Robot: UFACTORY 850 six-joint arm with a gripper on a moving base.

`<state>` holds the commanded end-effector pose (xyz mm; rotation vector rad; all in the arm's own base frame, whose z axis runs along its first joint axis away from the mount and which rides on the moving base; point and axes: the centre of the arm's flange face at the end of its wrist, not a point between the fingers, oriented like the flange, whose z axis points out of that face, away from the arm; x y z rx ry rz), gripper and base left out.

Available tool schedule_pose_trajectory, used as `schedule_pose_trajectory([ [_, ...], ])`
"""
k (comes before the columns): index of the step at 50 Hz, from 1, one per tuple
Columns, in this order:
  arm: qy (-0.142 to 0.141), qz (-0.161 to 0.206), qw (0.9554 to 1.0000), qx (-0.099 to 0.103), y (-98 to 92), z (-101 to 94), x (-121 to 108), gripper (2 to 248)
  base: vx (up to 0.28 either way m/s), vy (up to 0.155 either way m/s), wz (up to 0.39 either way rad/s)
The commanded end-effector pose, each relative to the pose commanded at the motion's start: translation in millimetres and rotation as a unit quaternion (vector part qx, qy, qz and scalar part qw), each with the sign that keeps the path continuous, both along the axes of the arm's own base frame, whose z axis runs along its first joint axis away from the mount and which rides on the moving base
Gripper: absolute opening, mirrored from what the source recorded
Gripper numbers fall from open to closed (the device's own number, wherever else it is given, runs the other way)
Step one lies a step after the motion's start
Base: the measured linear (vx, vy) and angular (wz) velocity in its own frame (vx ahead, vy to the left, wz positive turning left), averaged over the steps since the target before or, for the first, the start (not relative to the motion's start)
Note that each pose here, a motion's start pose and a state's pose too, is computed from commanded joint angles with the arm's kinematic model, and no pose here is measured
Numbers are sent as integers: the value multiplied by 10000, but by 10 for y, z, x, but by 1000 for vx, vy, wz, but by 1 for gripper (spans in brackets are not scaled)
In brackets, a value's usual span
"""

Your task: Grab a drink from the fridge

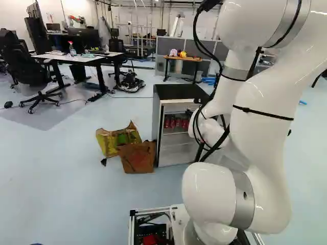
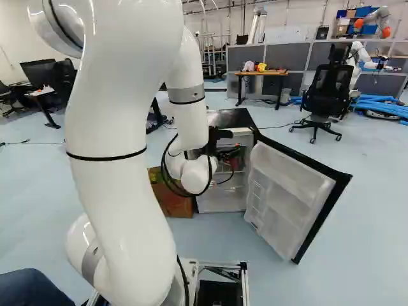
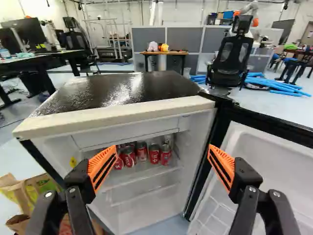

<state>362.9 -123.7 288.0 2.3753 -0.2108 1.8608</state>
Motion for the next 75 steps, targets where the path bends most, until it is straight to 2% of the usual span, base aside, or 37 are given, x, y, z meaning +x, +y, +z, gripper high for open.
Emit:
schedule_pose_trajectory([
  [10, 179, 280, 9994, 48, 44, -114, 14, 247, 0, 0, 0],
  [33, 647, 429, 9968, 182, 59, -395, 33, 247, 0, 0, 0],
  [59, 1193, 591, 9906, 327, 65, -741, 92, 247, 0, 0, 0],
  [75, 1411, 707, 9867, 383, 61, -953, 194, 247, 0, 0, 0],
])
